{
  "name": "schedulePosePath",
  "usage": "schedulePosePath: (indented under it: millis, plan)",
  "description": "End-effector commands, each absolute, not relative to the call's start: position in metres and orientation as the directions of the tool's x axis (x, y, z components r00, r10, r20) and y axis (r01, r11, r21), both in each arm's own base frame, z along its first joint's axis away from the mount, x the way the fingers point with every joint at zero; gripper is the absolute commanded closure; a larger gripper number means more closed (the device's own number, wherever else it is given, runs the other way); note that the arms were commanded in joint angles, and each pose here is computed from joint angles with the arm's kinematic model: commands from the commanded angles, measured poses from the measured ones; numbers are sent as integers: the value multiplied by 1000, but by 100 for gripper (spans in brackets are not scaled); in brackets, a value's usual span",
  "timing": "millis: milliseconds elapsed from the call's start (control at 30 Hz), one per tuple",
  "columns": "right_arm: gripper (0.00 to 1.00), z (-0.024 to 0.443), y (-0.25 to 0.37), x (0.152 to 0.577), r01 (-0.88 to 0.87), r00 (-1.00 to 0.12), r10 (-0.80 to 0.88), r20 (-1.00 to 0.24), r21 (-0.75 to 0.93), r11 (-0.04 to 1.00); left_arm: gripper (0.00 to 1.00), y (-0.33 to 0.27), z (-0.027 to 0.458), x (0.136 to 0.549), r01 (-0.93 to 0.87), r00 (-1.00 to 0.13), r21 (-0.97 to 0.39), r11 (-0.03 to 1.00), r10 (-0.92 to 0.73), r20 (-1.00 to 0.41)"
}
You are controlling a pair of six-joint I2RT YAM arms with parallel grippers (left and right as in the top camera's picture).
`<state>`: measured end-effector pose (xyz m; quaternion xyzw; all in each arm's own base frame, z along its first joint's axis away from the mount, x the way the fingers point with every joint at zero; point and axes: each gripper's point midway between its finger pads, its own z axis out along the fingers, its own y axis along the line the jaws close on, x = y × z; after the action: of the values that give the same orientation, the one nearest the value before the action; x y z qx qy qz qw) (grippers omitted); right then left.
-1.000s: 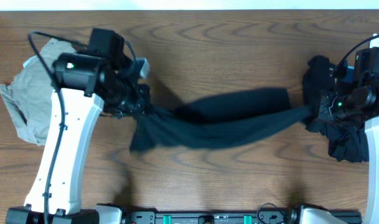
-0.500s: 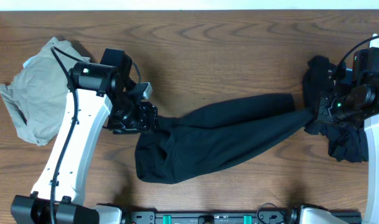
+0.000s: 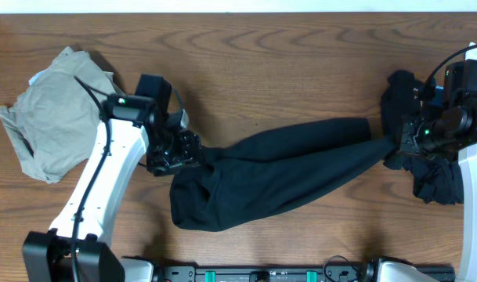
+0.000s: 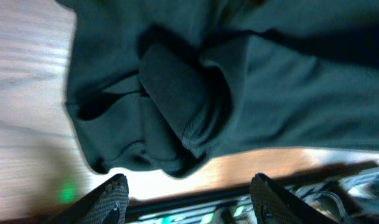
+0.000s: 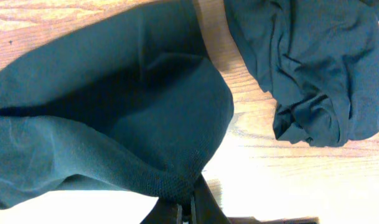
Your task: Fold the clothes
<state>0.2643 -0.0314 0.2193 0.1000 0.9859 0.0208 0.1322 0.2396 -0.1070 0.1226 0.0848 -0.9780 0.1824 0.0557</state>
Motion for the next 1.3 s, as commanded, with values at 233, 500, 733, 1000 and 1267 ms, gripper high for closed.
schedulePosePath:
  millis: [233,500,733,1000,1267]
  plan:
    - [99,222,-36,266,183,-944,191,-268,53,982,36,-129,86,227,-398,-913,-435,808,-302,274]
    - [99,222,-36,266,183,-944,191,-268,53,982,36,-128,73,225,-434,-897,-424,795,-339,284]
    - [99,222,-36,265,183,-945,191,-267,53,982,36,-129,55,239,-518,-856,-439,734,-444,266]
    - [99,222,-36,266,176,-946,183,-269,51,983,53,-128,54,256,-501,-863,-466,729,-464,201]
    - [99,222,-36,266,174,-946,181,-270,50,983,94,-129,60,262,-463,-882,-487,741,-441,169]
